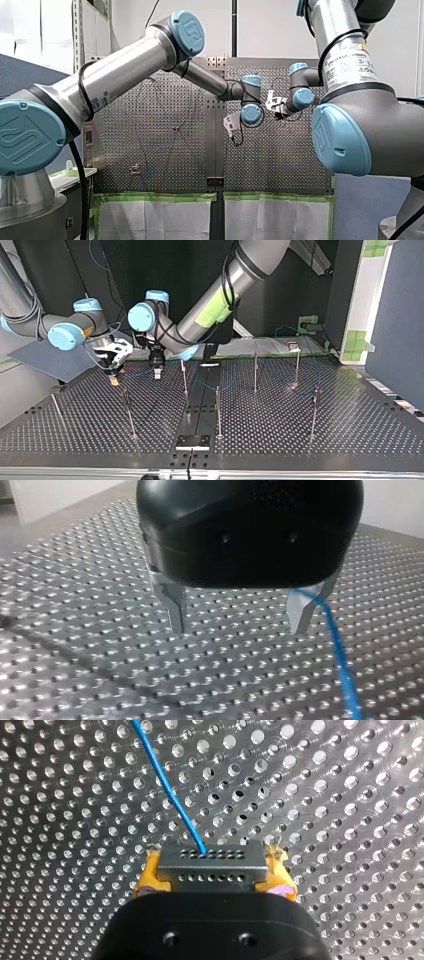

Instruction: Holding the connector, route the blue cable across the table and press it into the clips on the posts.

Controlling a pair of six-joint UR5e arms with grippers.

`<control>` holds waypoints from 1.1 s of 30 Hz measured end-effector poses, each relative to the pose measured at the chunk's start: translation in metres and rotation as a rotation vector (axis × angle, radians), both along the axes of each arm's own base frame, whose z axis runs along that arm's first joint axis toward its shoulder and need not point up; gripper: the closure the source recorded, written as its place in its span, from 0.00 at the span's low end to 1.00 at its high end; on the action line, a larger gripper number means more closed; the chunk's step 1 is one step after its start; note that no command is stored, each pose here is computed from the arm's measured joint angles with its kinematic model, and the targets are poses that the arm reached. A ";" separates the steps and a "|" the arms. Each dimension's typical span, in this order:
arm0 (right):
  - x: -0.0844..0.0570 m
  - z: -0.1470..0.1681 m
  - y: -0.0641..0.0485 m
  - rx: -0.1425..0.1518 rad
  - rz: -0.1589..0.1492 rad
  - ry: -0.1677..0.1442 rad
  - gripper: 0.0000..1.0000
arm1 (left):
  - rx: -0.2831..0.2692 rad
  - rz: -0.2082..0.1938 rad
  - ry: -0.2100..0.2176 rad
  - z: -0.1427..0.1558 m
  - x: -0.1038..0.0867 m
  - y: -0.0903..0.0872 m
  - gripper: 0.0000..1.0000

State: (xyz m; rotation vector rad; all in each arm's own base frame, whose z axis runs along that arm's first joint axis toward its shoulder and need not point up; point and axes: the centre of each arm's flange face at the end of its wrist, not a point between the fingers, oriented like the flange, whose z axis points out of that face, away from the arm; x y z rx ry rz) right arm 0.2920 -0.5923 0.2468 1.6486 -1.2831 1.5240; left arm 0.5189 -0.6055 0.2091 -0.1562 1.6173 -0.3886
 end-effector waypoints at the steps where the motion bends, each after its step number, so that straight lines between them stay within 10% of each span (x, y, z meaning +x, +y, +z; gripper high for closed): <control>1: 0.000 0.000 0.000 0.000 0.000 0.000 1.00 | 0.005 0.000 0.005 -0.003 0.000 -0.002 0.00; 15: -0.001 0.000 -0.001 0.001 0.000 -0.001 1.00 | 0.075 0.101 0.074 -0.023 -0.007 0.006 0.00; 33: -0.001 0.000 0.000 0.001 0.009 -0.004 1.00 | 0.064 0.088 0.089 -0.031 0.002 -0.001 0.00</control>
